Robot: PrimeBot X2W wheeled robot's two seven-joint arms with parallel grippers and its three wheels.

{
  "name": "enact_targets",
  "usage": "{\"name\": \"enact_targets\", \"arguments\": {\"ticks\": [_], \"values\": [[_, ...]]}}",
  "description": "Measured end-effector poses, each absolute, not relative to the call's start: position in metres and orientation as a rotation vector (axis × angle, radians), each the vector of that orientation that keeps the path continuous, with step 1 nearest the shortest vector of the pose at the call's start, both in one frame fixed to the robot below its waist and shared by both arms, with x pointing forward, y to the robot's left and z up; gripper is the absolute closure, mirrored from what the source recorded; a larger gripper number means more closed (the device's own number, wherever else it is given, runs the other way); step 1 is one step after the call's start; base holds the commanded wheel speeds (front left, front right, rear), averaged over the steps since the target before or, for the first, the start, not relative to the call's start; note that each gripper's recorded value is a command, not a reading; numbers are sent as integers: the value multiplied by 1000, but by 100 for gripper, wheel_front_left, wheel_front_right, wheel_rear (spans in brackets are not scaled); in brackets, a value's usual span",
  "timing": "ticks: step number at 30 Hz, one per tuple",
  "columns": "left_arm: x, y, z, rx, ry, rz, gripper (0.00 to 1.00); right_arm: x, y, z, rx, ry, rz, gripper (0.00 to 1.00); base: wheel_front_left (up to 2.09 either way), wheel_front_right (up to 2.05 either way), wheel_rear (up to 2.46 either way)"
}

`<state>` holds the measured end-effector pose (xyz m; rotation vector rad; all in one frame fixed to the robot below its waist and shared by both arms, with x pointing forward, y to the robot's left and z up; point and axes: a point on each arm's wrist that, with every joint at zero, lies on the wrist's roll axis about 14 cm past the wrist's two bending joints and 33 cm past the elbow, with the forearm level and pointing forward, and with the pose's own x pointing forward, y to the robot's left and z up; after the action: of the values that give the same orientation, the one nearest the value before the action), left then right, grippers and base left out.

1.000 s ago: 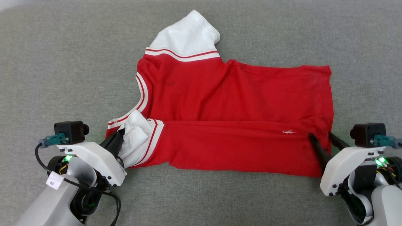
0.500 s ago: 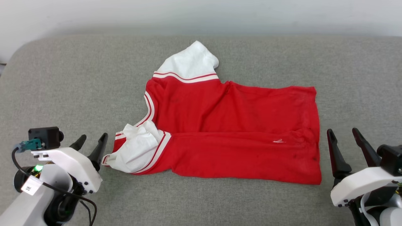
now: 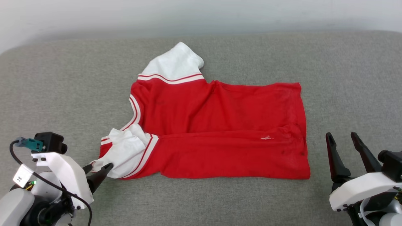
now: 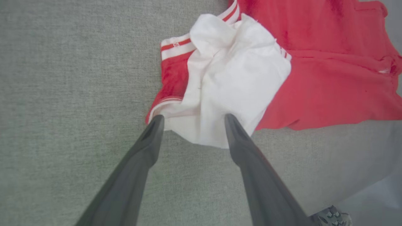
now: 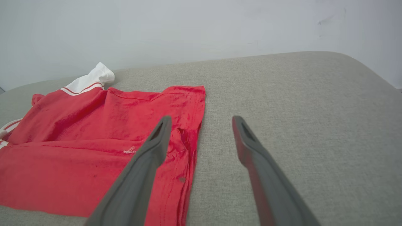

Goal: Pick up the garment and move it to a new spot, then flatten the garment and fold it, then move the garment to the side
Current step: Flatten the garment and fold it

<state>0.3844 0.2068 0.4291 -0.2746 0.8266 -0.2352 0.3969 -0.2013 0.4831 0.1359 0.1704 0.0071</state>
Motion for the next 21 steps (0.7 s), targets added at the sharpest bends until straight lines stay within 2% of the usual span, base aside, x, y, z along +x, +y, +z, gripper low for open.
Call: {"name": "enact_targets", "arguments": {"ticks": [13, 14, 15, 16, 21], "values": [[385, 202, 369, -289, 1088, -225, 0, 399, -214, 449, 182, 254, -42, 0, 0, 0, 0], [385, 200, 368, -296, 1099, -234, 56, 398, -215, 447, 184, 260, -45, 0, 0, 0, 0], [385, 199, 367, -305, 1106, -236, 91, 398, -215, 445, 190, 268, -47, 0, 0, 0, 0], [385, 198, 366, -311, 1111, -240, 100, 398, -215, 443, 194, 278, -48, 0, 0, 0, 0], [385, 193, 367, -324, 1086, -260, 100, 397, -213, 435, 210, 343, -41, 0, 0, 0, 0]]}}
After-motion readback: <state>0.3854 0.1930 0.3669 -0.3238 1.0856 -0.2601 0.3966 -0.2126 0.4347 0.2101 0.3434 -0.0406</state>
